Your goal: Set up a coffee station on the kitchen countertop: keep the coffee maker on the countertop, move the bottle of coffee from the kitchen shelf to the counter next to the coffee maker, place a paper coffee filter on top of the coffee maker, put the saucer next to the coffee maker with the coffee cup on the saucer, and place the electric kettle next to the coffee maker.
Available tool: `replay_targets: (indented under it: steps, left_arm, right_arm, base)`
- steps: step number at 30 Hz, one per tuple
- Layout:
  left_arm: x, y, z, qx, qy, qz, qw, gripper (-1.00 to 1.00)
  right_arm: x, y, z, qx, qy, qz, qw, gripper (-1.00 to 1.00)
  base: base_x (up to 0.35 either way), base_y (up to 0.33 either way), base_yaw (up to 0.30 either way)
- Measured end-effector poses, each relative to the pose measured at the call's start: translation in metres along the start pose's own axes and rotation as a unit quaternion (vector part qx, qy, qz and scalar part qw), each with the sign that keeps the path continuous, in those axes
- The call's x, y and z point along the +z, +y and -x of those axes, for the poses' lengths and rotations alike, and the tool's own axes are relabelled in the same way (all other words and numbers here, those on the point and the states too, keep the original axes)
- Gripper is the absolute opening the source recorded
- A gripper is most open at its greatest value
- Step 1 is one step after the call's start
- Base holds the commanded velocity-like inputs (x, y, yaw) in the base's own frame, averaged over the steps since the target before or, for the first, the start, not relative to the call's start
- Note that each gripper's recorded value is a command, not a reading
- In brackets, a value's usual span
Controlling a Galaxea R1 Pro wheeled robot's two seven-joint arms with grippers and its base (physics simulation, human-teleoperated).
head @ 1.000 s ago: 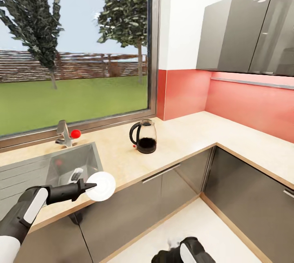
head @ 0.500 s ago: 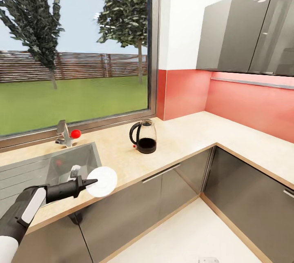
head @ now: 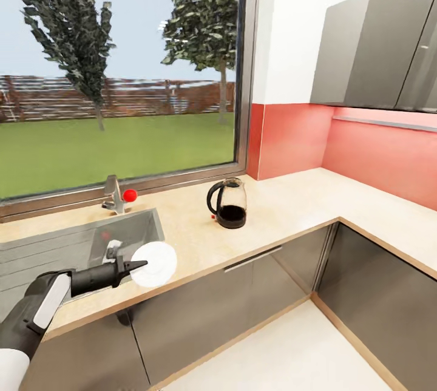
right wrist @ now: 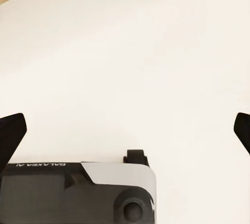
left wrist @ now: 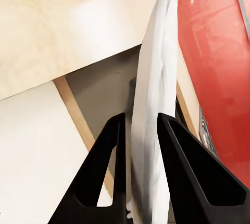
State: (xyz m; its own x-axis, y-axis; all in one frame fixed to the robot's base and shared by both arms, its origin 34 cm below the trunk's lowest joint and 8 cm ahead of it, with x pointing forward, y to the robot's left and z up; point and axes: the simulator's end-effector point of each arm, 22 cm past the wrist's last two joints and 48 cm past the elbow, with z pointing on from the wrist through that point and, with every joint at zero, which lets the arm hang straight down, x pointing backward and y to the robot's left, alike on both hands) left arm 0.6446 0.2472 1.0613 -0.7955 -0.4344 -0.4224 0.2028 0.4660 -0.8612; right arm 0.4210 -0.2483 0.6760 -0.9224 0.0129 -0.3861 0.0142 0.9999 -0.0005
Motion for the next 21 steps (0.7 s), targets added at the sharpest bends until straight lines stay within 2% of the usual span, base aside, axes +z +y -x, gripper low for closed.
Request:
replay_targets:
  steps: [21]
  left_arm:
    - [0.0002, -0.0006, 0.0004, 0.0, 0.0, -0.001, 1.0, -1.0]
  right_arm:
    - [0.0001, -0.0016, -0.0001, 0.0, 0.0, -0.001, 1.0, 1.0]
  base:
    - [0.0, 0.0, 0.279]
